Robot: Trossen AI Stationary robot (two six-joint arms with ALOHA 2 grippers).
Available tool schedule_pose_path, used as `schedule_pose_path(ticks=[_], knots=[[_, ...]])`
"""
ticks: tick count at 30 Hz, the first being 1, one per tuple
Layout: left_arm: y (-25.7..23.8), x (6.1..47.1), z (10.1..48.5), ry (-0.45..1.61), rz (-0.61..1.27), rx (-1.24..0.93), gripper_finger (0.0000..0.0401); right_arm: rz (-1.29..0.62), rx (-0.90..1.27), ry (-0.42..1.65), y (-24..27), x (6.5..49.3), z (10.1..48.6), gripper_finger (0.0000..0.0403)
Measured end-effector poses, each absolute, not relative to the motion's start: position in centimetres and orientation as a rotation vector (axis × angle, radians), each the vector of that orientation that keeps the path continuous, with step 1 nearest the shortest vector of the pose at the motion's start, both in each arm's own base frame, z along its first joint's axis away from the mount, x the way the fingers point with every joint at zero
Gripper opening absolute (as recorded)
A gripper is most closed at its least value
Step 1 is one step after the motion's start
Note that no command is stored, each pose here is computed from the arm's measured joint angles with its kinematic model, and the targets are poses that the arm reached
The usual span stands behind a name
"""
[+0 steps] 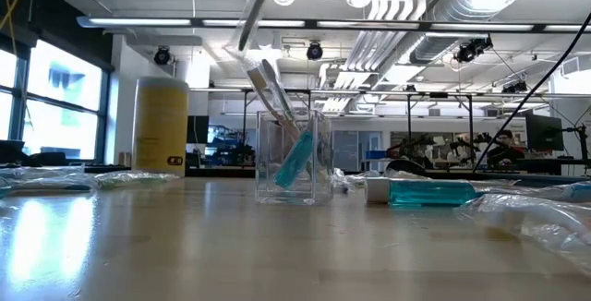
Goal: Pick & Place toothbrushing station
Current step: Put the green toothbrush into the transparent organizer
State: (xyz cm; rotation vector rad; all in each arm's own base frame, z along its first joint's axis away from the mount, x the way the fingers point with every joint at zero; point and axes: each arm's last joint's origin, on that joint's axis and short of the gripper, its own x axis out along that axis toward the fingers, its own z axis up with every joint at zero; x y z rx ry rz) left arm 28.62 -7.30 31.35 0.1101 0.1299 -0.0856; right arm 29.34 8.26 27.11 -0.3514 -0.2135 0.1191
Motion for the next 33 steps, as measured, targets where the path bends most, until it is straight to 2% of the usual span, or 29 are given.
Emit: schedule_pose_path(ticks=[22, 27, 33], knots=[[-5.8, 30.9, 30.1, 0.112, -0.02, 0.131, 0.0, 0.164, -0.287, -0.209, 6.6, 29.8, 27.1, 0.0225], [-5.8, 30.9, 30.3, 0.092, -0.021, 0.146, 0.0, 0.155, -0.292, -0.196, 6.5, 29.8, 26.9, 0.0192], [-5.8, 31.0, 30.4, 0.085, -0.021, 0.154, 0.0, 0.102, -0.297, -0.166, 5.9, 30.0, 26.7, 0.0122]])
